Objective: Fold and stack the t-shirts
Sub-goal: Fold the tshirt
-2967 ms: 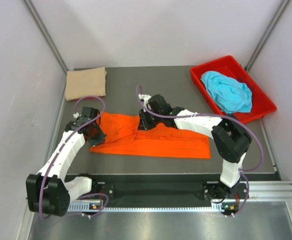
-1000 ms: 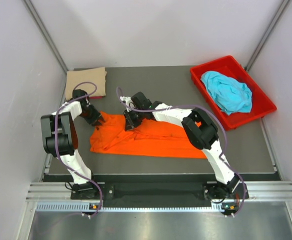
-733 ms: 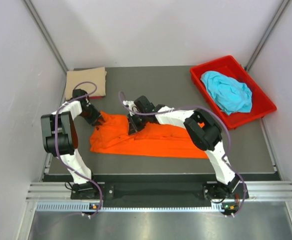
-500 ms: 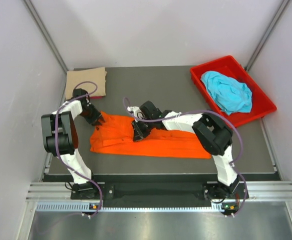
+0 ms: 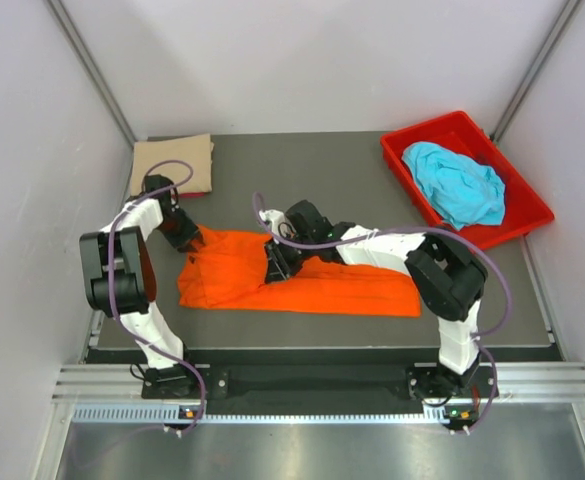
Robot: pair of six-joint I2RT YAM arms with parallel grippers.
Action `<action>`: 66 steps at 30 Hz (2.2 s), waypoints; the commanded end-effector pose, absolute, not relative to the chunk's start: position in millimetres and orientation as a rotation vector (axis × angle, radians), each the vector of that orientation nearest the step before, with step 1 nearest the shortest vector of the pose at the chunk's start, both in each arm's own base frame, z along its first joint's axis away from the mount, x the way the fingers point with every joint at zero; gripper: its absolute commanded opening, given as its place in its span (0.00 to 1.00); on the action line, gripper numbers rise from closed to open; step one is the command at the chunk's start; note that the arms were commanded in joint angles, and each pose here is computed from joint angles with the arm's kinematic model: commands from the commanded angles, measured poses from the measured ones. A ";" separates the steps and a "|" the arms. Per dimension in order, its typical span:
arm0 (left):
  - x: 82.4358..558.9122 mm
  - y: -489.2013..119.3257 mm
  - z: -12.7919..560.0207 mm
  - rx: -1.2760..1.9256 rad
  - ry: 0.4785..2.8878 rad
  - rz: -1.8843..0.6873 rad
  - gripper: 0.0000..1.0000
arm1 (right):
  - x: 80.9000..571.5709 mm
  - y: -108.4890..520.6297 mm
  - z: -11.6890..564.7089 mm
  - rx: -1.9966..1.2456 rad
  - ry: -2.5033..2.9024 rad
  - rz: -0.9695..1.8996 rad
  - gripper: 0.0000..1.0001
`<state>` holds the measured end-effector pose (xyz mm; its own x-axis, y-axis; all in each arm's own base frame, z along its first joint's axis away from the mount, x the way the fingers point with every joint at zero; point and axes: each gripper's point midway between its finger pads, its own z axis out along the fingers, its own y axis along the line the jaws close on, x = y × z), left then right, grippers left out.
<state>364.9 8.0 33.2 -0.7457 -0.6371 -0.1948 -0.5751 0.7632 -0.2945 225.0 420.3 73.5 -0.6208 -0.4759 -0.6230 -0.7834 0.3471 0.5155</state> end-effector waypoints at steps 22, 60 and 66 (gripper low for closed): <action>365.0 36.8 39.9 -1.084 2.579 -0.138 0.36 | 262.5 423.6 28.0 -0.776 2.500 0.868 0.28; 408.5 48.2 26.5 -0.999 2.582 -0.141 0.26 | 372.2 176.9 -0.4 0.126 2.608 0.145 0.26; 432.3 19.8 62.9 -0.889 2.522 -0.398 0.31 | 371.4 170.0 15.1 0.173 2.576 0.128 0.26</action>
<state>406.4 28.9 29.9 -0.7092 -0.6588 -0.2511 -0.5956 0.7504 -0.2866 384.9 217.4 26.7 -0.8248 0.1355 -0.5489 -0.0152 0.9652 0.2612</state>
